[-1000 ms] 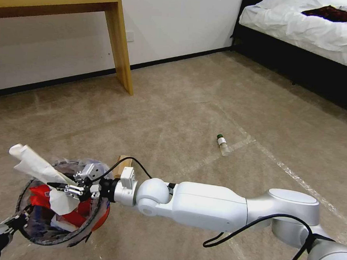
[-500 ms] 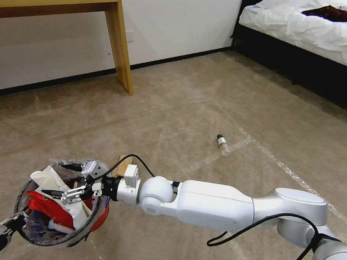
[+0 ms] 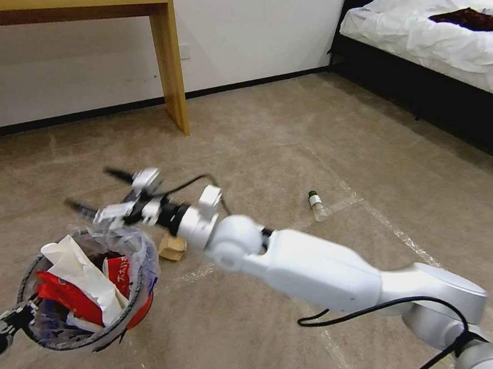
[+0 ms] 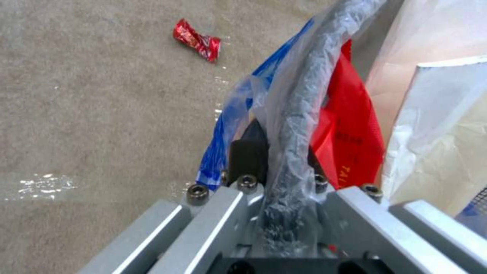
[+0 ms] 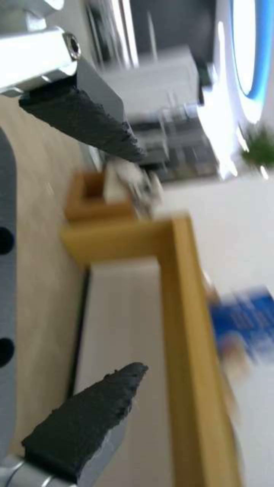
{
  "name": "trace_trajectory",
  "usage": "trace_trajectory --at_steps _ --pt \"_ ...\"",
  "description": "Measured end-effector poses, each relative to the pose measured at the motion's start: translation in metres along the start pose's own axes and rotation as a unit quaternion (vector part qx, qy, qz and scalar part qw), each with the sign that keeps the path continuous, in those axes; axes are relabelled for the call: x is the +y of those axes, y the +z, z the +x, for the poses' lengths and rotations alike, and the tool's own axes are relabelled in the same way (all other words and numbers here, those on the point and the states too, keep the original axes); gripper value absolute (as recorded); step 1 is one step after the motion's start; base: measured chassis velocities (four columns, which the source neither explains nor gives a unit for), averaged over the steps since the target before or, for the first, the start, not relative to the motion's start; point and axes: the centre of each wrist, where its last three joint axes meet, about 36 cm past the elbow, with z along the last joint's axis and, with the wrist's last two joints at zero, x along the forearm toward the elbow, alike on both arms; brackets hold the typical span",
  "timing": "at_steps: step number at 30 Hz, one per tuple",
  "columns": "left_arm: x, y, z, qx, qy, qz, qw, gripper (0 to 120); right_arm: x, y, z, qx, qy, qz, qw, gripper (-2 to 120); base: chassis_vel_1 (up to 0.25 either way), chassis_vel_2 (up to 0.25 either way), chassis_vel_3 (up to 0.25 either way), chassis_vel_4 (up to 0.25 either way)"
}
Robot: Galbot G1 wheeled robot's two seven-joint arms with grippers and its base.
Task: Pick up the trash bin and place the garbage on the floor into it.
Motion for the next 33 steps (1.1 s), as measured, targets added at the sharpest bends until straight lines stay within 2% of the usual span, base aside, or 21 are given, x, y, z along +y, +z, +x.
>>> trace_trajectory --at_steps 2,3,5,7,9,10,12,13,16,17,18,19,20,21,23,24,26,29,33 --pt "0.001 0.0 0.0 0.0 0.001 0.001 1.0 2 -0.023 -0.029 0.024 -0.032 0.051 0.026 0.998 100 0.0 0.0 0.0 0.0" --pt "0.001 0.0 0.0 0.0 0.001 0.001 1.0 2 -0.023 -0.029 0.024 -0.032 0.051 0.026 0.998 100 0.0 0.0 0.0 0.0" --pt "0.002 -0.001 0.0 0.0 0.001 0.0 1.0 2 -0.04 -0.057 0.051 -0.07 0.106 0.046 0.991 100 0.0 0.0 0.0 0.0" --pt "0.002 -0.001 0.0 0.0 0.001 0.0 1.0 2 -0.045 -0.064 0.064 -0.082 0.127 0.054 0.987 100 0.0 0.0 0.0 0.0" --pt "0.002 -0.002 -0.001 -0.003 0.004 0.001 1.0 2 -0.058 -0.082 0.105 -0.11 0.184 0.085 0.973 100 0.0 0.0 0.0 0.0" --pt "0.002 -0.002 -0.001 -0.003 0.004 0.001 1.0 2 -0.058 -0.082 0.105 -0.11 0.184 0.085 0.973 100 0.0 0.0 0.0 0.0" --pt "0.001 -0.003 -0.002 -0.005 0.007 0.001 1.0 2 -0.068 -0.1 0.147 -0.128 0.238 0.114 0.956 100 0.0 0.0 0.0 0.0" --pt "0.001 -0.003 -0.002 -0.005 0.007 0.001 1.0 2 -0.068 -0.1 0.147 -0.128 0.238 0.114 0.956 100 0.0 0.0 0.0 0.0" --pt "-0.001 -0.004 -0.004 -0.009 0.012 0.002 0.9999 2 -0.078 -0.122 0.213 -0.138 0.319 0.188 0.919 100 0.0 0.0 0.0 0.0" --pt "-0.001 -0.004 -0.004 -0.009 0.012 0.002 0.9999 2 -0.078 -0.122 0.213 -0.138 0.319 0.188 0.919 100 0.0 0.0 0.0 0.0" --pt "-0.001 -0.004 -0.005 -0.01 0.012 0.002 0.9999 2 -0.077 -0.124 0.233 -0.137 0.344 0.209 0.905 100 0.0 0.0 0.0 0.0" --pt "-0.001 -0.004 -0.005 -0.01 0.012 0.002 0.9999 2 -0.077 -0.124 0.233 -0.137 0.344 0.209 0.905 100 0.0 0.0 0.0 0.0" --pt "-0.002 -0.004 -0.005 -0.01 0.013 0.002 0.9999 2 -0.073 -0.123 0.25 -0.133 0.365 0.225 0.893 100 0.0 0.0 0.0 0.0" --pt "-0.002 -0.004 -0.005 -0.01 0.013 0.002 0.9999 2 -0.073 -0.123 0.25 -0.133 0.365 0.225 0.893 100 0.0 0.0 0.0 0.0" --pt "-0.003 -0.003 -0.006 -0.01 0.016 0.0 0.9998 2 -0.05 -0.117 0.286 -0.119 0.407 0.267 0.865 100 0.0 0.0 0.0 0.0" --pt "-0.003 -0.003 -0.006 -0.01 0.016 0.0 0.9998 2 -0.05 -0.117 0.286 -0.119 0.407 0.267 0.865 100 0.0 0.0 0.0 0.0" --pt "-0.004 -0.001 -0.006 -0.009 0.017 -0.002 0.9998 2 -0.029 -0.105 0.305 -0.106 0.429 0.276 0.854 100 0.0 0.0 0.0 0.0" --pt "-0.004 -0.001 -0.006 -0.009 0.017 -0.003 0.9998 2 -0.022 -0.1 0.31 -0.101 0.437 0.274 0.851 100 0.0 0.0 0.0 0.0" --pt "-0.005 0.001 -0.005 -0.009 0.019 -0.006 0.9998 2 -0.003 -0.072 0.327 -0.085 0.463 0.266 0.841 100 0.0 0.0 0.0 0.0"
